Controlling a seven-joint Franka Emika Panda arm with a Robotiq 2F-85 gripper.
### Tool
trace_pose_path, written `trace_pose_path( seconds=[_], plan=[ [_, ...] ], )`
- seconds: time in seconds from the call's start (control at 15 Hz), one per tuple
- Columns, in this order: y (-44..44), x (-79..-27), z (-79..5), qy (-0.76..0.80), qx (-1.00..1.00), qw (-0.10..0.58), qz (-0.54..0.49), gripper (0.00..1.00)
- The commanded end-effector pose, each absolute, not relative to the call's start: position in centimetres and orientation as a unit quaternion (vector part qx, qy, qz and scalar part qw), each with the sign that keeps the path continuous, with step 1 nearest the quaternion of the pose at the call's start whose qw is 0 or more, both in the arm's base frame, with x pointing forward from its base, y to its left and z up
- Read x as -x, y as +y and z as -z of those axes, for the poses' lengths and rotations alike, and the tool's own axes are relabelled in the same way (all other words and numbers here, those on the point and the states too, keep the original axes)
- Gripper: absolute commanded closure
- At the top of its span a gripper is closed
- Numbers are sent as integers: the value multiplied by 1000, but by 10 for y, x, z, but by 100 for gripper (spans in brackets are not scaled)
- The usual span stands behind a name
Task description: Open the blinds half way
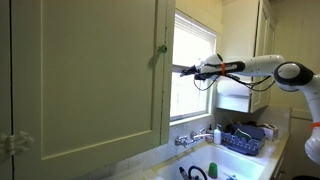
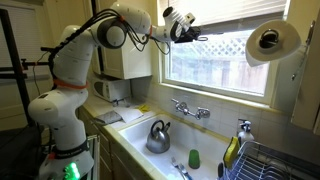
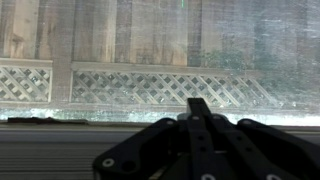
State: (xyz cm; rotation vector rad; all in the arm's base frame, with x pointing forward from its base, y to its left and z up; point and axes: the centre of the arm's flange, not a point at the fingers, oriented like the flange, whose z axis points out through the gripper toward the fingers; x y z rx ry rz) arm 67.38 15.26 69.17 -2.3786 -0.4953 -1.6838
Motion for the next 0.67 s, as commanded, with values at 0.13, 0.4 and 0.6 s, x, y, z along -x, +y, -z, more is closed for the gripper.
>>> trace_pose_path(
  seconds=[0.13, 0.4, 0.6],
  plan=[
    [129, -623, -648, -161, 864, 130, 459, 100],
    [118, -588, -625, -144, 903, 124, 386, 74],
    [112, -559, -619, -129, 933, 103, 319, 58]
  ],
)
